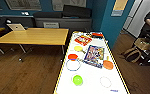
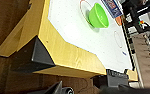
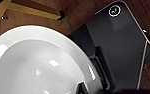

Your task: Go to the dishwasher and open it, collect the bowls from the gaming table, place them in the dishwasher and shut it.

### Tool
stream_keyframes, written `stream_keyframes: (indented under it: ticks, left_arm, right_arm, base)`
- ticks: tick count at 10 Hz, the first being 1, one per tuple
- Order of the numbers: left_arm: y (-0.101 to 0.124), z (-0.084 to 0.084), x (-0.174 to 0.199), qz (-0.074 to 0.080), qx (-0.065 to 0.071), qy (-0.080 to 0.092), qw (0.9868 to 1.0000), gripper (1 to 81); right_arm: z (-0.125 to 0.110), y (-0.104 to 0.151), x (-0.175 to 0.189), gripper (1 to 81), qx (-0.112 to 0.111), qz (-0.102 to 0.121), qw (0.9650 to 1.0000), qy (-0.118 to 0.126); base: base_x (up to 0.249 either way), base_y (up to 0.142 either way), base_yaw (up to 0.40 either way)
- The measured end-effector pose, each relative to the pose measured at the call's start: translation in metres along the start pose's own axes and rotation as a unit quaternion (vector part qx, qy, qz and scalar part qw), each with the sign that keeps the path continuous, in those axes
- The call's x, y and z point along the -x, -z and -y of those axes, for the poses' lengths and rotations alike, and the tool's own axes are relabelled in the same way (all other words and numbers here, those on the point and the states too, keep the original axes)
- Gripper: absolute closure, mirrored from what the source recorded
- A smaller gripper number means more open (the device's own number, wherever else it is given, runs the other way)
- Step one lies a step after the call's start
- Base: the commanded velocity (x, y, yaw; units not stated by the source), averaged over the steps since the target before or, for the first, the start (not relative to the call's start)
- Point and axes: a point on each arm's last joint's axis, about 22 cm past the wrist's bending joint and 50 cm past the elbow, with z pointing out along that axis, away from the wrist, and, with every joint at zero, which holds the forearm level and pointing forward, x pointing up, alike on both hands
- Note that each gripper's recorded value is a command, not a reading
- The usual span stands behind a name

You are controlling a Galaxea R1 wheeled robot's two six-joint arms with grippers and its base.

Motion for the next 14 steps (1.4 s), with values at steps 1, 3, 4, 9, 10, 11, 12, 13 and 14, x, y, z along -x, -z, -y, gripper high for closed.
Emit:
stream_keyframes:
  ticks: [1, 3, 4, 9, 10, 11, 12, 13, 14]
  left_arm:
    - [-0.001, -0.006, -0.014, 0.005, 0.006, -0.004, 1.0000, 1.0]
    - [0.000, -0.018, -0.041, 0.017, 0.015, -0.015, 0.9996, 1.0]
    - [0.001, -0.023, -0.056, 0.021, 0.018, -0.022, 0.9994, 1.0]
    - [-0.011, -0.024, -0.160, 0.045, -0.007, -0.031, 0.9985, 1.0]
    - [-0.023, -0.030, -0.171, 0.054, -0.007, -0.027, 0.9982, 1.0]
    - [-0.037, -0.037, -0.173, 0.067, -0.004, -0.021, 0.9975, 1.0]
    - [-0.043, -0.040, -0.180, 0.071, -0.008, -0.001, 0.9974, 1.0]
    - [-0.039, -0.034, -0.194, 0.058, -0.018, 0.038, 0.9974, 1.0]
    - [-0.035, -0.029, -0.204, 0.042, -0.024, 0.080, 0.9957, 1.0]
  right_arm:
    - [0.000, -0.002, 0.001, 81.1, 0.001, 0.001, 1.0000, 0.002]
    - [-0.005, -0.002, 0.002, 81.1, 0.007, 0.004, 1.0000, 0.004]
    - [-0.004, -0.004, 0.005, 81.1, 0.008, 0.008, 0.9999, 0.004]
    - [0.008, -0.018, 0.004, 81.1, 0.003, 0.018, 0.9998, 0.005]
    - [0.008, -0.018, 0.005, 81.1, 0.005, 0.019, 0.9998, 0.004]
    - [0.007, -0.018, 0.005, 81.1, 0.006, 0.021, 0.9998, 0.004]
    - [0.007, -0.018, 0.006, 81.1, 0.007, 0.022, 0.9997, 0.003]
    - [0.007, -0.018, 0.006, 81.1, 0.007, 0.023, 0.9997, 0.003]
    - [0.007, -0.018, 0.006, 81.1, 0.007, 0.023, 0.9997, 0.003]
  base:
    - [0.000, 0.000, 0.000]
    - [0.000, 0.000, 0.000]
    - [0.000, 0.000, 0.000]
    - [0.000, 0.000, 0.000]
    - [0.000, 0.000, 0.000]
    - [0.000, 0.000, 0.000]
    - [0.000, 0.000, 0.000]
    - [0.000, 0.000, 0.000]
    - [0.000, 0.000, 0.000]
